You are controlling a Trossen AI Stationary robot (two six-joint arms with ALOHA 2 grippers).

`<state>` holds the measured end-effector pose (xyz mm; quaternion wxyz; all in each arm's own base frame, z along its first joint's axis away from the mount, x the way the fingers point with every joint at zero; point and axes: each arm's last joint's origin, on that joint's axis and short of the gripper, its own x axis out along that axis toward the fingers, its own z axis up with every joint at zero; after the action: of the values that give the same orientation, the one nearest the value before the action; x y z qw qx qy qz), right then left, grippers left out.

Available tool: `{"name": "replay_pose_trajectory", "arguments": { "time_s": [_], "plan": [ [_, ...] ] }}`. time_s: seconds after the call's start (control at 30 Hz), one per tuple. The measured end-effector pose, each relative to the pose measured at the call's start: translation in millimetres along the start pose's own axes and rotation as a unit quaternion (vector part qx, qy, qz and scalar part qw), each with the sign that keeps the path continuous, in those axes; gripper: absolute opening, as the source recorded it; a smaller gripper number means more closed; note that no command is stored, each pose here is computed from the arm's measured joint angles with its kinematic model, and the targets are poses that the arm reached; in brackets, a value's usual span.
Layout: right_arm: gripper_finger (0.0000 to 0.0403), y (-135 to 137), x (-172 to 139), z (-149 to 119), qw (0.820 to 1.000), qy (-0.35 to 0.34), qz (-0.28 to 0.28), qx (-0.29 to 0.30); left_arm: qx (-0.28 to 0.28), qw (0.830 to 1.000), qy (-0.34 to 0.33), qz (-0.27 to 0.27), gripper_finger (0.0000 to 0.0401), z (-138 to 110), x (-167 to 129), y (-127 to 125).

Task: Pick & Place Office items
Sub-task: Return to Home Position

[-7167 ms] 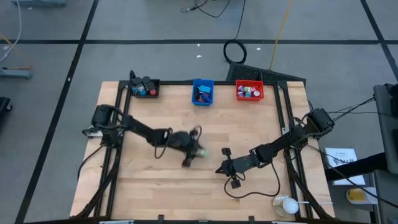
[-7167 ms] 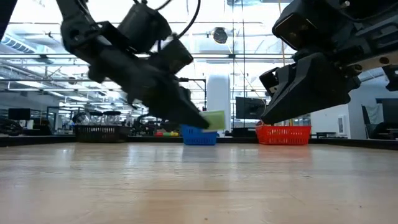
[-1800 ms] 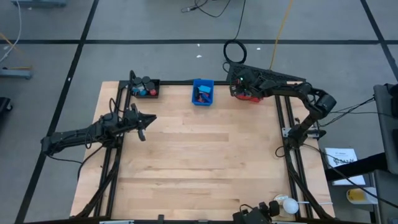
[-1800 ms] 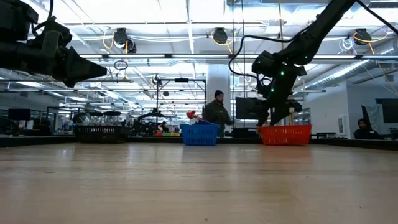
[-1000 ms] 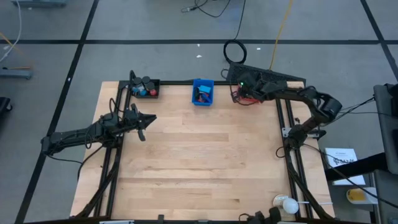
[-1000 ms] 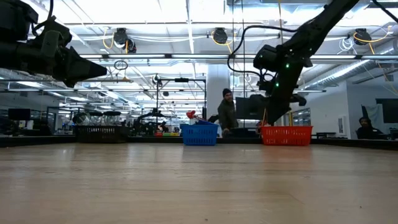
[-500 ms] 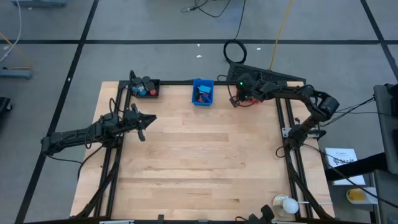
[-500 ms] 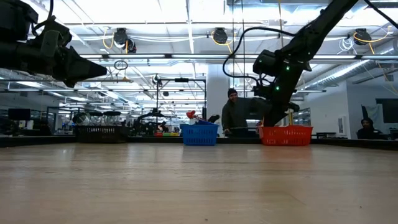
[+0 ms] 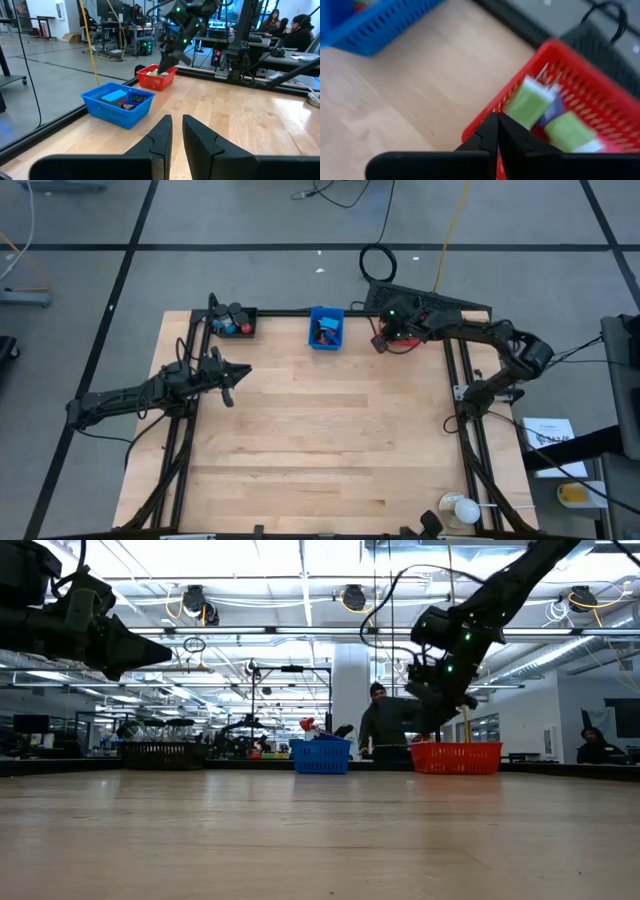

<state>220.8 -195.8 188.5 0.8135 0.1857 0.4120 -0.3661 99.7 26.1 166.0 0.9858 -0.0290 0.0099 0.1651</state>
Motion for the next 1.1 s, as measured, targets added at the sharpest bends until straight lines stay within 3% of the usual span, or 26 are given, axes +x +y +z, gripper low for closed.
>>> {"name": "replay_pose_trajectory", "arguments": {
  "time_s": [0.17, 0.27, 0.43, 0.57, 0.77, 1.1],
  "plan": [
    [0.0001, 1, -28, 9, 0.998, -0.057, 0.010, -0.039, 0.000, 1.000, 0.000, 0.000, 0.0049, 0, 0, 0],
    [0.0001, 9, -45, 10, 0.988, -0.101, 0.066, -0.097, 0.000, 1.000, 0.000, 0.000, 0.0049, 0, 0, 0],
    [0.0001, 20, -64, -9, 0.937, -0.218, 0.203, -0.184, 0.000, 1.000, 0.000, 0.000, 0.0049, 0, 0, 0],
    [0.0000, 19, -79, -37, 0.893, -0.300, 0.261, -0.210, 0.000, 1.000, -0.001, 0.000, 0.0049, 0, 0, 0],
    [0.0000, 10, -99, -82, 0.864, -0.377, 0.268, -0.197, 0.000, 1.000, 0.000, -0.001, 0.0049, 0, 0, 0],
    [0.0000, -1, -95, -150, 0.840, -0.445, 0.274, -0.148, 0.000, 1.000, 0.000, -0.001, 0.0049, 0, 0, 0]
  ]
}}
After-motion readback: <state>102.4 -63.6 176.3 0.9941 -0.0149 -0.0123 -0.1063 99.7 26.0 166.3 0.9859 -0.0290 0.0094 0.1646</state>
